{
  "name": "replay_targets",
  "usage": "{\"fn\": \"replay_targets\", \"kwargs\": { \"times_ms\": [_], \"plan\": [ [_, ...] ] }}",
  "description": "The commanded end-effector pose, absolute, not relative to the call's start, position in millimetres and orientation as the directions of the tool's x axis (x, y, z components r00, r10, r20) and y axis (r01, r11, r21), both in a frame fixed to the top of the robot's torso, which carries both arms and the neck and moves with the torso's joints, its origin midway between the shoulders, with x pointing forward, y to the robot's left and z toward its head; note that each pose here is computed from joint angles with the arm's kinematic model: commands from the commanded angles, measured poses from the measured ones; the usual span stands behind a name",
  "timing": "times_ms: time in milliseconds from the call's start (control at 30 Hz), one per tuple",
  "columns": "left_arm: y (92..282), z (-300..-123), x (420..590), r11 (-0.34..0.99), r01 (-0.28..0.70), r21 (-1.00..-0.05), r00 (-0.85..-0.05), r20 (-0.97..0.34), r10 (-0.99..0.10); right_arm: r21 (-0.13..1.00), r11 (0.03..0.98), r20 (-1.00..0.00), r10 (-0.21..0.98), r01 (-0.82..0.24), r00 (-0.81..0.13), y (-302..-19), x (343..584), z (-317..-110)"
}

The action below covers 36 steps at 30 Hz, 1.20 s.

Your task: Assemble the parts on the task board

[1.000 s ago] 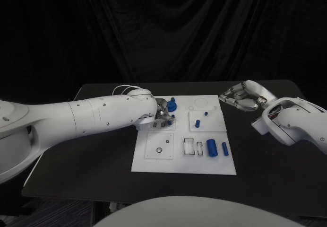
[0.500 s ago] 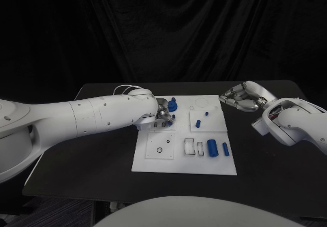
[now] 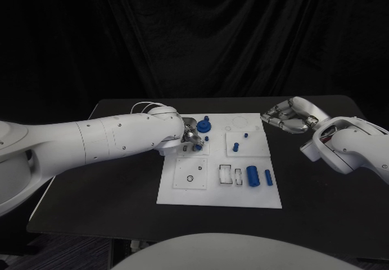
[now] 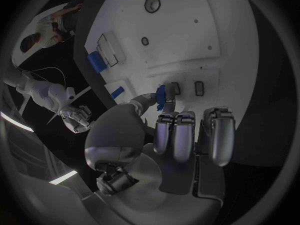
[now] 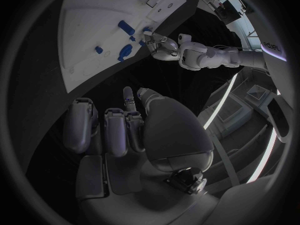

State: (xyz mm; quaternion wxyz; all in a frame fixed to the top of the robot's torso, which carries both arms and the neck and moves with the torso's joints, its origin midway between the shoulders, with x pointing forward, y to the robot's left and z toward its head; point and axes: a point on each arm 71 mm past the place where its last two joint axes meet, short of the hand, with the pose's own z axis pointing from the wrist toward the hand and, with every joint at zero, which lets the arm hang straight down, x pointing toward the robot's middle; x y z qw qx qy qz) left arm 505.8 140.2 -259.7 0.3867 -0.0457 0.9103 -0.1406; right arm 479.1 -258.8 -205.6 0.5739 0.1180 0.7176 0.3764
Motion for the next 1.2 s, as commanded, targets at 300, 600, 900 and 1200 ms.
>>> {"fn": "replay_targets", "kwargs": {
  "times_ms": [300,600,900,1200],
  "plan": [
    [150.1,-259.1,503.7,0.956,-0.001,-0.295,-0.678,-0.702,-0.217,0.674,0.698,-0.734,0.595,-0.242,-0.327,-259,479,-209],
    [156.4,-258.7,503.4,0.956,-0.02,-0.291,-0.668,-0.708,-0.23,0.674,0.699,-0.734,0.594,-0.24,-0.33,-260,479,-210],
    [158.9,-258.2,502.8,0.955,-0.029,-0.294,-0.66,-0.712,-0.24,0.673,0.7,-0.734,0.593,-0.239,-0.332,-260,479,-210],
    [159.5,-261.5,500.2,0.954,-0.035,-0.298,-0.66,-0.71,-0.246,0.673,0.7,-0.734,0.593,-0.237,-0.331,-260,479,-210]
  ]
}}
